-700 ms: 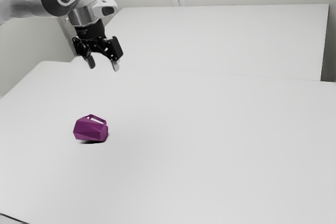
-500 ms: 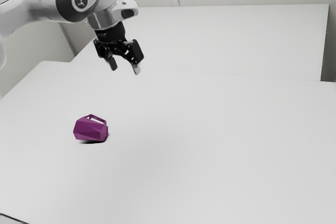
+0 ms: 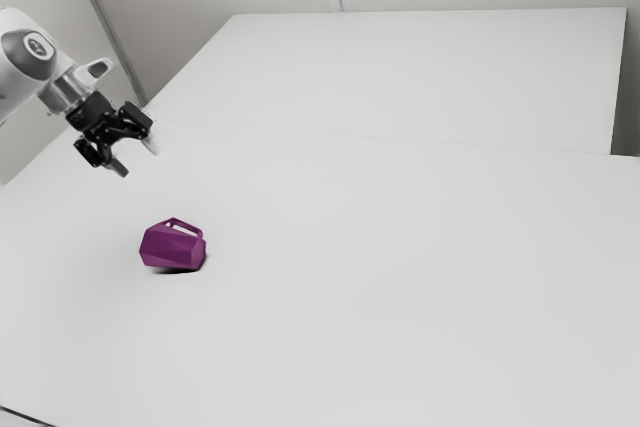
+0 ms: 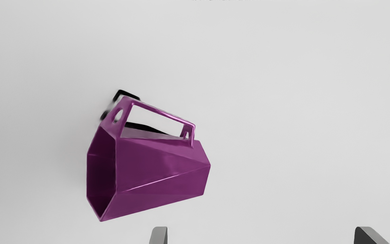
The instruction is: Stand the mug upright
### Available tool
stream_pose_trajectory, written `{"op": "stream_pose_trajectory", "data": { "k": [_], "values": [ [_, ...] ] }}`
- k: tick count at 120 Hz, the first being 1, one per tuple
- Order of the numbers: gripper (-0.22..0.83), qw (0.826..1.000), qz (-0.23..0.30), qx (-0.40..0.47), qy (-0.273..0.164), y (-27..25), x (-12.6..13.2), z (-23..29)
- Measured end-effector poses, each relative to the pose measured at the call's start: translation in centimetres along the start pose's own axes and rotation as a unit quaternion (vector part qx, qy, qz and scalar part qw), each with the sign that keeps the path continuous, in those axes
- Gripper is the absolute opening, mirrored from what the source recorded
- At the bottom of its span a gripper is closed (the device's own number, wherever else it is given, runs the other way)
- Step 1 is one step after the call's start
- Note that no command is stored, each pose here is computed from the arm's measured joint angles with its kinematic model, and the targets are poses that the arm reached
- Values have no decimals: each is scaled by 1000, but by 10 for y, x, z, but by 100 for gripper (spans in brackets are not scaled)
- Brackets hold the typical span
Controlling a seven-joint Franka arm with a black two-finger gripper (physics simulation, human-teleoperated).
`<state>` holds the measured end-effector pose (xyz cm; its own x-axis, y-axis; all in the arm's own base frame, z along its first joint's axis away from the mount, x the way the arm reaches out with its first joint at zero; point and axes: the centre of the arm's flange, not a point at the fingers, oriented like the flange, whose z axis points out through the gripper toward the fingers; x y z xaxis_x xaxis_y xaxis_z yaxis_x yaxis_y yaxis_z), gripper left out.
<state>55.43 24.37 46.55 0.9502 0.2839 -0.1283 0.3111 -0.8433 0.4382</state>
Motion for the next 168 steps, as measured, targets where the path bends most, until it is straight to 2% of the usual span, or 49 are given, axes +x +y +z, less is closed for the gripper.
{"op": "stream_pose_trajectory", "data": {
  "k": [10, 34, 47, 56, 70, 83, 101, 150, 159, 168],
  "values": [
    [62, 999, -2, -32, -15, -52, 2, 11],
    [62, 993, 54, -81, -70, -100, -7, 73],
    [61, 987, 78, -111, -82, -126, -8, 103],
    [62, 983, 98, -137, -68, -135, -7, 110],
    [62, 975, 116, -188, -18, -148, -11, 96],
    [62, 962, 111, -251, 14, -159, -24, 109],
    [62, 947, 116, -297, 51, -159, -26, 123],
    [61, 935, 146, -317, 65, -142, -29, 150],
    [54, 934, 150, -317, 66, -142, -31, 152],
    [36, 934, 154, -315, 68, -141, -31, 151]
  ]
}}
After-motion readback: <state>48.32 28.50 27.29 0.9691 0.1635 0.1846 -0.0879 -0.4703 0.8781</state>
